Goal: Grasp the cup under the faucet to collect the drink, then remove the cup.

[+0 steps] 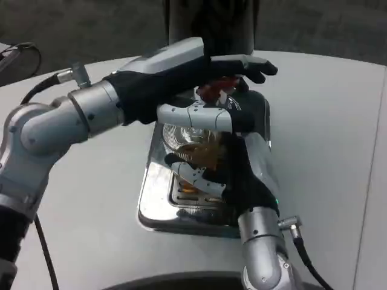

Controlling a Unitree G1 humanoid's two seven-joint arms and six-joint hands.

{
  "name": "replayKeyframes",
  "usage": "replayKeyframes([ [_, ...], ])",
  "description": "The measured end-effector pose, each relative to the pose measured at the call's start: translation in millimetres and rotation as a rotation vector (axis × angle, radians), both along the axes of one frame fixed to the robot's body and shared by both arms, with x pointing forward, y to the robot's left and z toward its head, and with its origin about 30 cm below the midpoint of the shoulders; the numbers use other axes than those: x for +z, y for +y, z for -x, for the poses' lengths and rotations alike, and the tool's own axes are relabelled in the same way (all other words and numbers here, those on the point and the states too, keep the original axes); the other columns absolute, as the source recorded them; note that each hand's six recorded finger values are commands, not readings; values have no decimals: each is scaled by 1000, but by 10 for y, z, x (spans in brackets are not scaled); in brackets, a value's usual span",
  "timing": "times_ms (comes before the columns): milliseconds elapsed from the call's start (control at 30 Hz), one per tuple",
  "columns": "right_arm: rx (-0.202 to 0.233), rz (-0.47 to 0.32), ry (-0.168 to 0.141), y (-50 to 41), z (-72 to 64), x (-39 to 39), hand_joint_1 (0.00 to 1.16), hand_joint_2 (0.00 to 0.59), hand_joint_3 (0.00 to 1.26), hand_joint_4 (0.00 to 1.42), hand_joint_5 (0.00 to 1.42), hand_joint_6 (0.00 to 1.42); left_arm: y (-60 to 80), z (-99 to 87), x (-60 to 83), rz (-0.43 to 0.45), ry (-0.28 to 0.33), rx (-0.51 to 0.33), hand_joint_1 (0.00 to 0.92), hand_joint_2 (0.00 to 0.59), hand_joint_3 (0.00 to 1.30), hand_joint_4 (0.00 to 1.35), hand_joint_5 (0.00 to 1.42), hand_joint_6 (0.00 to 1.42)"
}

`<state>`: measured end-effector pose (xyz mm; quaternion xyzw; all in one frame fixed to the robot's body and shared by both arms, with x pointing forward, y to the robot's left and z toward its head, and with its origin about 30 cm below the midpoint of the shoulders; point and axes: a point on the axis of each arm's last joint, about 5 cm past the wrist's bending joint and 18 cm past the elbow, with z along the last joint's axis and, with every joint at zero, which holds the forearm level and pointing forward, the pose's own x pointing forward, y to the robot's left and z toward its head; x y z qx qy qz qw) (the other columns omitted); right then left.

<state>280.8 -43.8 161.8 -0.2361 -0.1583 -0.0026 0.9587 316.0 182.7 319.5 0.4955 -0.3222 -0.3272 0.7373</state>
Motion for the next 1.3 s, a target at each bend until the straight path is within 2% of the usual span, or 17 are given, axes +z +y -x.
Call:
replayKeyframes([
  [300,-24,9,-14,26,10,-6,785,267,344,432,466,304,41,7,-24,42,11,1,0,15,188,208,295,223],
  [433,-39,14,-23,47,17,-22,797,271,380,471,512,332,93,-12,-61,161,55,9,0,16,188,208,311,228],
  [767,-85,8,-31,55,19,-33,803,272,443,527,597,374,249,-20,-32,341,85,54,0,16,197,232,352,268],
  [1100,-108,-5,-31,43,44,-39,821,268,487,574,669,425,291,-19,-16,468,110,38,0,16,239,311,423,355],
  [1300,-131,-30,-31,9,78,-58,834,257,522,608,724,461,317,59,25,521,86,6,0,16,258,340,453,386],
])
